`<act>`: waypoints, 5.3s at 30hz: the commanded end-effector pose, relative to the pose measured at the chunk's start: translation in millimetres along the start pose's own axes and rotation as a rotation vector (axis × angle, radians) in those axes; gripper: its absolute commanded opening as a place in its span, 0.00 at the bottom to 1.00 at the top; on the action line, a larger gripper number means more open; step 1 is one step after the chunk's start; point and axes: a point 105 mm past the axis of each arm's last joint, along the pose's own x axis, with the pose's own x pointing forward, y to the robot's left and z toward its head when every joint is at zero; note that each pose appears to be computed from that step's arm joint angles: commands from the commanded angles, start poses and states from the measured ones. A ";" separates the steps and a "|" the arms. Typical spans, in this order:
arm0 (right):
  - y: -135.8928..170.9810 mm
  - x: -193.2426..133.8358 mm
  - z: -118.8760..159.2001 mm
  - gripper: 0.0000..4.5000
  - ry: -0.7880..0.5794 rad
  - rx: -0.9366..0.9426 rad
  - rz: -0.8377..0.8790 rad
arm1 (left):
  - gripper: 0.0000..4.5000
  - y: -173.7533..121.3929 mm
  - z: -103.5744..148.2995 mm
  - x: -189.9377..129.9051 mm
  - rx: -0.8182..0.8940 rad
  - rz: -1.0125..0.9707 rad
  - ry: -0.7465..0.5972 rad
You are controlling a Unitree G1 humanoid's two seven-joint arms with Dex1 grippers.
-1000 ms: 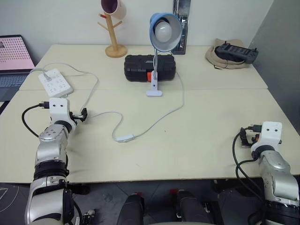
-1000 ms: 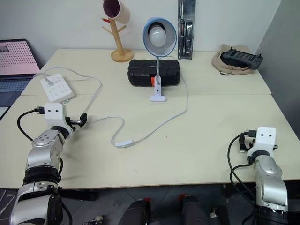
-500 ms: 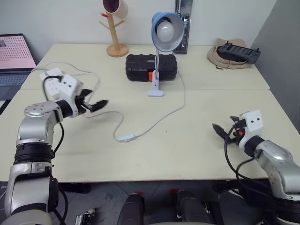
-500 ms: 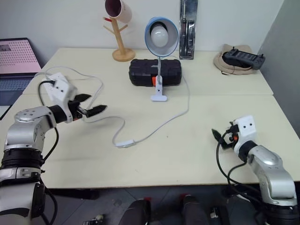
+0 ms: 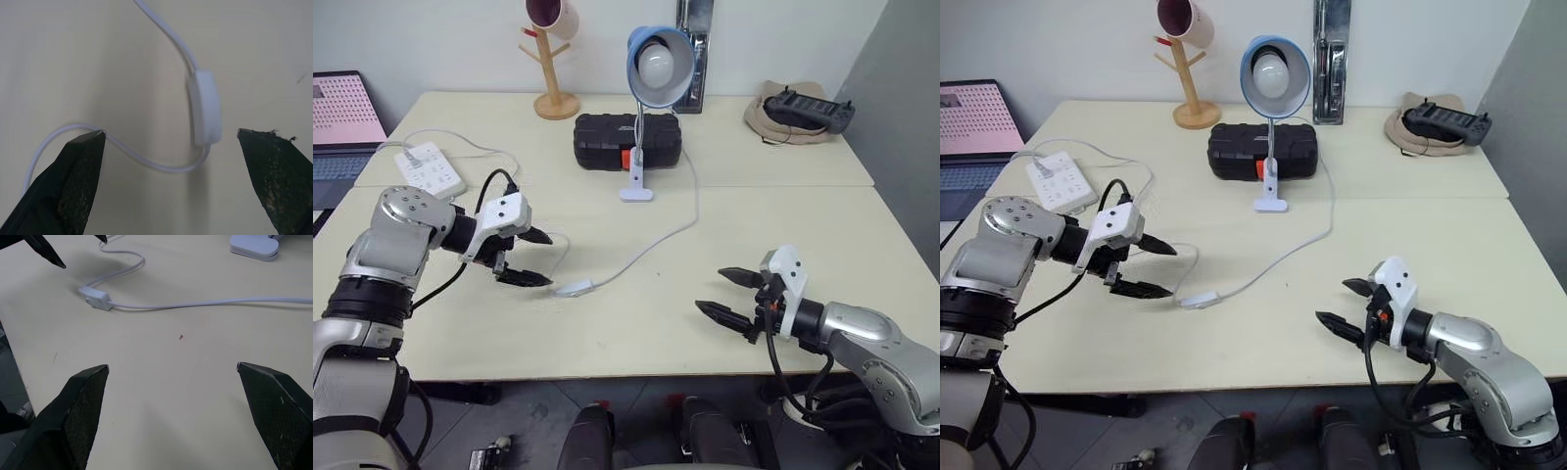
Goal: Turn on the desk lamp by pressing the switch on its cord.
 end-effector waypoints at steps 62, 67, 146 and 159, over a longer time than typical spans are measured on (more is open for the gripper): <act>17.4 -7.8 66.6 1.00 -0.424 0.578 0.127 | 0.09 -27.9 160.9 37.0 -0.791 -0.555 -0.696; 22.5 -15.1 92.1 1.00 -0.461 0.683 0.256 | 0.09 -51.9 167.0 43.9 -0.813 -0.632 -0.697; 48.9 1.7 97.9 0.46 -0.331 0.780 0.444 | 0.09 -74.3 168.0 49.6 -0.792 -0.681 -0.715; 50.0 1.6 95.7 0.12 -0.328 0.788 0.446 | 0.09 -75.6 168.5 50.0 -0.794 -0.685 -0.716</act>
